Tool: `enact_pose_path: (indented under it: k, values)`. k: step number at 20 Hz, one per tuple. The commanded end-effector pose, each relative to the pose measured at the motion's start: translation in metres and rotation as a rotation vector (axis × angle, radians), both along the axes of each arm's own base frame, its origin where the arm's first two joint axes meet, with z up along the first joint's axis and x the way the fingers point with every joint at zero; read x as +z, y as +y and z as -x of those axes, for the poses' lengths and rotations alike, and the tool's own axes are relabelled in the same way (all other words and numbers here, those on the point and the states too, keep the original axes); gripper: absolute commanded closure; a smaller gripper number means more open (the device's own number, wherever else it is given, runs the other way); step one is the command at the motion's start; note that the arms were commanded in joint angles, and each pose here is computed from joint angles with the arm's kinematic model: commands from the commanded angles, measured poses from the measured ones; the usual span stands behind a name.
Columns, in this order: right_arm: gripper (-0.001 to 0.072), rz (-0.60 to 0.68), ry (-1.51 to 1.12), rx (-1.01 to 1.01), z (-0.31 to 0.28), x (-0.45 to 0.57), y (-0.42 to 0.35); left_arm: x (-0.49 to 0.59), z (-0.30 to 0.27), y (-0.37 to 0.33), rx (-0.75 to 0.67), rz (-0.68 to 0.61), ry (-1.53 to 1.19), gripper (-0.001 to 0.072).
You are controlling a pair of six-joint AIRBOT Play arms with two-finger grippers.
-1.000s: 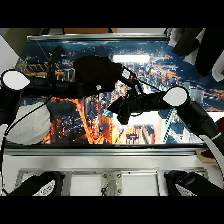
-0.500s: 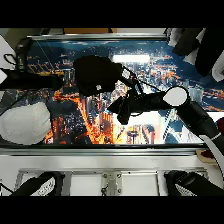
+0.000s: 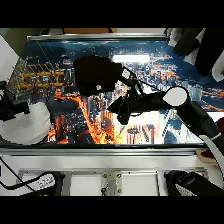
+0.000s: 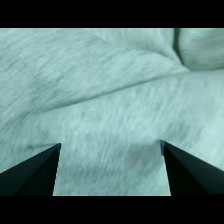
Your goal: Fold the clothes and pants, and hang the long-sleeved shirts on hangers.
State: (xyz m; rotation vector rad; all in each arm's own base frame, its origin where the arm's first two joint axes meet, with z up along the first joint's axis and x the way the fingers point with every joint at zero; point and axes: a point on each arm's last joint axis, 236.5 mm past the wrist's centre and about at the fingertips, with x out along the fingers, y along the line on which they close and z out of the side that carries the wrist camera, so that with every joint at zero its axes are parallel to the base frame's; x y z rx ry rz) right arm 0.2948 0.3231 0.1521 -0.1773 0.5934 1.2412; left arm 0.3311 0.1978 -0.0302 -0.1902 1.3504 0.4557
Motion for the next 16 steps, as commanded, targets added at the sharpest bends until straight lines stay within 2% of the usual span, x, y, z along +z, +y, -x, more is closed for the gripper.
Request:
enact_pose_path:
  k: [1, 4, 5, 7, 8, 13, 16]
  values:
    - [0.0694, 0.000, 0.002, 0.001, 0.000, 0.000, 0.000, -0.050, 0.014, 0.011, 0.035, 0.017, 0.063, -0.0007]
    - [0.0694, 0.000, 0.002, 0.001, 0.000, -0.001, 0.000, -0.066, 0.021, 0.007, 0.037, 0.036, 0.101, -0.0006]
    - [0.0694, 0.000, 0.002, 0.001, 0.000, -0.001, 0.000, -0.066, 0.022, 0.007, 0.048, 0.039, 0.102, 0.0097]
    - [0.0694, 0.001, 0.002, 0.001, 0.000, -0.001, 0.000, -0.061, 0.023, 0.006, 0.056, 0.040, 0.099, 0.0523]
    - [0.0694, 0.001, 0.002, 0.001, 0.000, -0.001, 0.000, -0.056, 0.024, 0.006, 0.056, 0.036, 0.094, 0.0692]
    - [0.0694, 0.001, 0.002, 0.001, 0.000, -0.001, 0.000, 0.044, 0.009, -0.017, 0.066, 0.025, -0.157, 0.0691]
    - [0.0694, -0.011, 0.010, -0.001, 0.000, 0.001, 0.002, 0.141, 0.016, -0.062, -0.035, -0.021, -0.336, 0.0691]
